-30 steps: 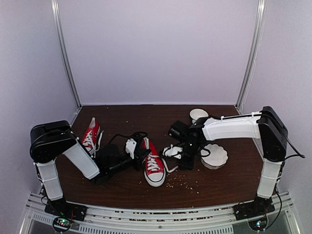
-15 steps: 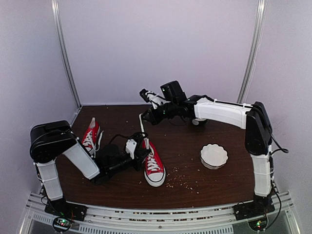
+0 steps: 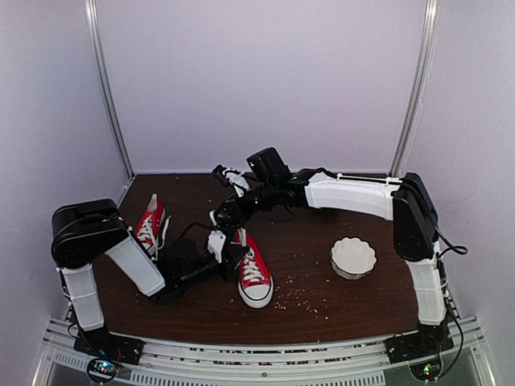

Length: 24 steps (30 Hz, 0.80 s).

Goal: Tie the shoes
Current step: Place the half-tied shoelace at the center of the board, then fold the half-tied shoelace on the shoe.

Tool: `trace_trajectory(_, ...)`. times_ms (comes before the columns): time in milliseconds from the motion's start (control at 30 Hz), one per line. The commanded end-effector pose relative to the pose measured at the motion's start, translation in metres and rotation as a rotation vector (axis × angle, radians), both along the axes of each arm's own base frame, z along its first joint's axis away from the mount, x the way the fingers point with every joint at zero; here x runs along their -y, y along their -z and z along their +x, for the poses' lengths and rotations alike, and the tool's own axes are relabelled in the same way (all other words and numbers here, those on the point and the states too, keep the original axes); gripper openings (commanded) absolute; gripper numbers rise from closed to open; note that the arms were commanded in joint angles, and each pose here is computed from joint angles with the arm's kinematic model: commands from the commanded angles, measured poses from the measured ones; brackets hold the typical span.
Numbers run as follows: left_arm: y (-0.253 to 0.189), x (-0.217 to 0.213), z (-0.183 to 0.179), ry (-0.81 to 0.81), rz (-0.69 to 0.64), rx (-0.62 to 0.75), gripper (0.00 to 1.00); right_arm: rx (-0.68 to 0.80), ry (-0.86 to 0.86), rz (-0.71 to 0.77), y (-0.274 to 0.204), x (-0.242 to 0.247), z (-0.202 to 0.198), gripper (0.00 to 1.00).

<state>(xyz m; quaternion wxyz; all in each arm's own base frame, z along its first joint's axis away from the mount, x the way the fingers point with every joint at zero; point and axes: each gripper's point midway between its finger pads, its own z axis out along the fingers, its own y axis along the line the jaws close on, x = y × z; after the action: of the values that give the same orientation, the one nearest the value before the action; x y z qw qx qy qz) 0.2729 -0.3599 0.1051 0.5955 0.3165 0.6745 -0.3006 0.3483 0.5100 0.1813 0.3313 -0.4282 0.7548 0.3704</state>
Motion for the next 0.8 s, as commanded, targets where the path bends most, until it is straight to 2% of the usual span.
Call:
trace_trajectory(0, -0.014, 0.002, 0.001, 0.009, -0.065, 0.034, 0.00, 0.050, 0.014, 0.071, -0.047, 0.021, -0.001, 0.49)
trace_trajectory(133, -0.013, 0.002, 0.001, 0.015, -0.069, 0.031, 0.00, 0.058, -0.050, 0.075, -0.051, 0.035, -0.017, 0.55)
trace_trajectory(233, -0.013, 0.003, 0.001, 0.016, -0.066, 0.033, 0.00, 0.066, -0.069, 0.033, -0.047, 0.042, -0.022, 0.55)
trace_trajectory(400, -0.014, 0.005, 0.001, 0.022, -0.063, 0.033, 0.00, 0.096, 0.034, -0.042, -0.029, 0.039, -0.004, 0.52)
trace_trajectory(500, -0.015, 0.004, 0.001, 0.020, -0.069, 0.039, 0.00, 0.090, -0.010, -0.108, -0.017, 0.031, -0.008, 0.51)
trace_trajectory(567, -0.016, 0.003, 0.001, 0.019, -0.070, 0.038, 0.00, 0.073, -0.060, -0.055, -0.024, 0.034, -0.015, 0.50)
trace_trajectory(700, -0.017, 0.004, -0.002, 0.033, -0.071, 0.042, 0.00, 0.052, -0.153, 0.204, -0.057, 0.065, -0.026, 0.51)
trace_trajectory(767, -0.017, 0.005, -0.002, 0.039, -0.068, 0.045, 0.00, 0.068, -0.237, 0.280, -0.064, 0.076, -0.042, 0.52)
